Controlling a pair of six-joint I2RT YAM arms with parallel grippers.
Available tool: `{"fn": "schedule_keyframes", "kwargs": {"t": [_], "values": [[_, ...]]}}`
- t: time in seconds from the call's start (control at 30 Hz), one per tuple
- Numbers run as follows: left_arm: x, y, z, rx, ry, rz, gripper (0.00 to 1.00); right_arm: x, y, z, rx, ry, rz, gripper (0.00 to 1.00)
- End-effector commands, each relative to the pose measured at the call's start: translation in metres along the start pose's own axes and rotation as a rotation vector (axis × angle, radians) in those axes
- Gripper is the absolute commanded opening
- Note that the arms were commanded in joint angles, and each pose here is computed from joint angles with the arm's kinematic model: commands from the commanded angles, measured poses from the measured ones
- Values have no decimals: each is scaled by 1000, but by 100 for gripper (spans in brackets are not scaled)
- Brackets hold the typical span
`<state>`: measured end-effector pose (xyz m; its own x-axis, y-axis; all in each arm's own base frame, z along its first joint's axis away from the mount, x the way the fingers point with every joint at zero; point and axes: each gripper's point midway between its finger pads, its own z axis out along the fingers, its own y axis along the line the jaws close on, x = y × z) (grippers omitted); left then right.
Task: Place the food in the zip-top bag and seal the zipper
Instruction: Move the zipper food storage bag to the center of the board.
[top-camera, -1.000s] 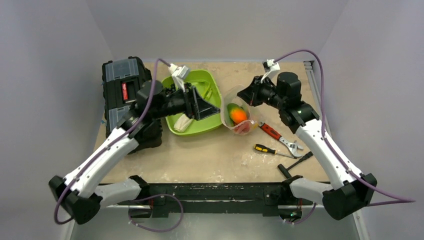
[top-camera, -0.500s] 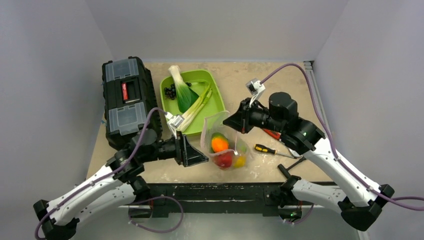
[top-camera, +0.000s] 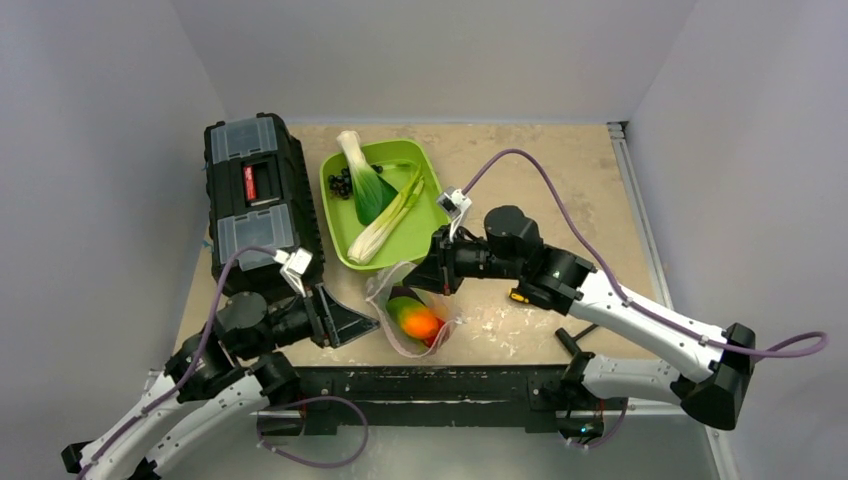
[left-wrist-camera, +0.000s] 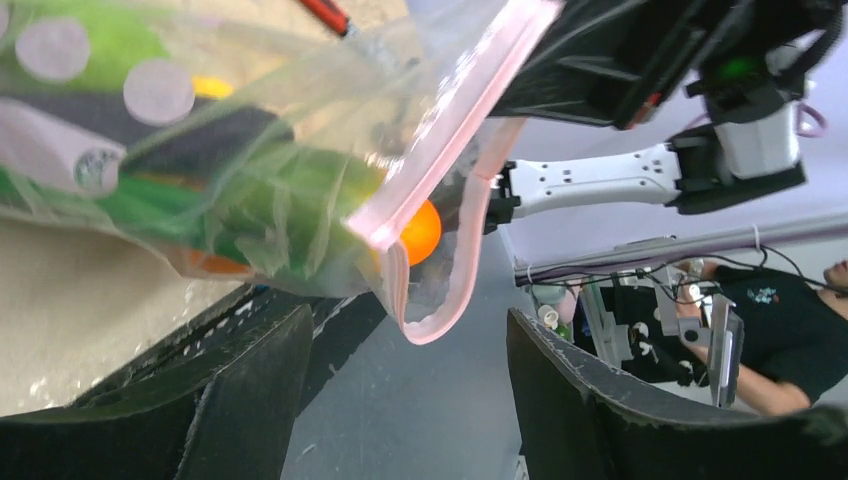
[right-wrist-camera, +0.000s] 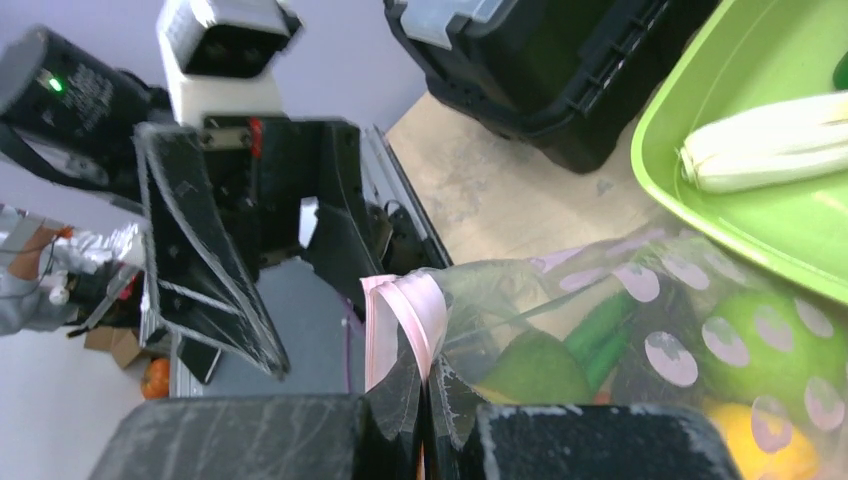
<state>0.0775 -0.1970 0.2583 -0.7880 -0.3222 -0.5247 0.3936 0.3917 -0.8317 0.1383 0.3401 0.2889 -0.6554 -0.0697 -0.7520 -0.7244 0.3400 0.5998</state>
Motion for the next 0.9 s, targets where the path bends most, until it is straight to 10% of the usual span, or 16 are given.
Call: {"fn": "schedule_keyframes", "kwargs": {"t": [0.0,0.3,0.5,0.67,0.87], "values": [[14,20,11,-76,38,-160,70,-35,15,9,-59,-116,-28,0],[15,33,40,-124,40,-264,59,-37,9,24,-53,-108,-47,0],[-1,19,41,-116,2,-267,0,-40,-8,25,62,-92,-172,0],[-41,17,20,-178,-191,-238,0,-42,-3,32,102,-64,-341,2],[-73,12,1,-284,-298,-166,0,-28,26,31,-84,-31,-462,33]]}}
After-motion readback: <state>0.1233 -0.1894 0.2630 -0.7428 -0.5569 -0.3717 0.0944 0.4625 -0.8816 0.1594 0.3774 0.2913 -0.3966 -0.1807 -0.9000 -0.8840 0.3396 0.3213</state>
